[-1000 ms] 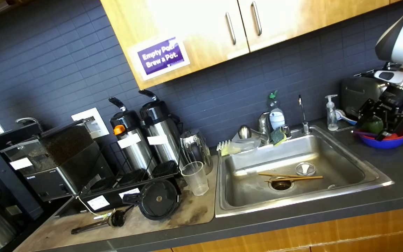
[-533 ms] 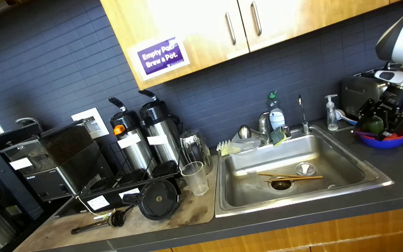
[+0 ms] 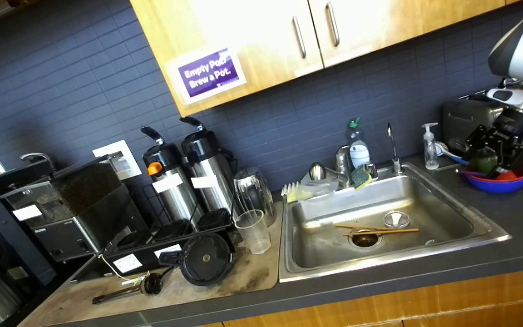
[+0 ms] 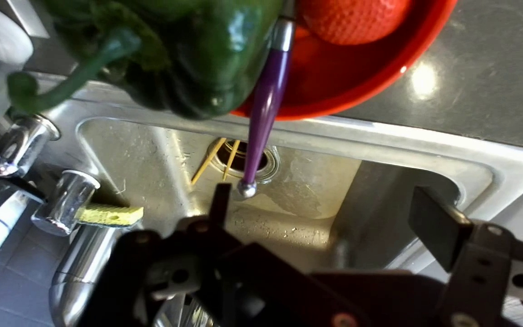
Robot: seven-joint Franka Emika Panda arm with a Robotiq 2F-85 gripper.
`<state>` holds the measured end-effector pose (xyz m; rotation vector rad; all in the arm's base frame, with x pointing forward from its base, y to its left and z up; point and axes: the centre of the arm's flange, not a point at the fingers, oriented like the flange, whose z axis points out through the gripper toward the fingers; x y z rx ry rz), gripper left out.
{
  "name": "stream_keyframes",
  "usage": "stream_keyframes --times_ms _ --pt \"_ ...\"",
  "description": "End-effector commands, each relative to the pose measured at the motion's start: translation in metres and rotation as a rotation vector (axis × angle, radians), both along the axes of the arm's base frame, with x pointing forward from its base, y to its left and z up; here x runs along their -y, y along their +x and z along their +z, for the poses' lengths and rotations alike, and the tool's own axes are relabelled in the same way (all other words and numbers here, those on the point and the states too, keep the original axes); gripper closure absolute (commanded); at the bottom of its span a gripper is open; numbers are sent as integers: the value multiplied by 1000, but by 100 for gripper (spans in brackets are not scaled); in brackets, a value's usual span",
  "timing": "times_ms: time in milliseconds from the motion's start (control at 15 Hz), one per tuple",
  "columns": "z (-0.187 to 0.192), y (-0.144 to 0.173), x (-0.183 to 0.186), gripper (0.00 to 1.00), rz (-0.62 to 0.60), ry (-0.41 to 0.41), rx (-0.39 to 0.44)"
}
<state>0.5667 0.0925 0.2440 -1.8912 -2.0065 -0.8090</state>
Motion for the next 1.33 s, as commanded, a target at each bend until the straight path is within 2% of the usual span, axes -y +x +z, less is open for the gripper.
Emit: stream_keyframes --times_ms 0,1267 --pt "3 8 -1 0 16 -4 34" --pt "-9 25 -23 0 73 -9 51"
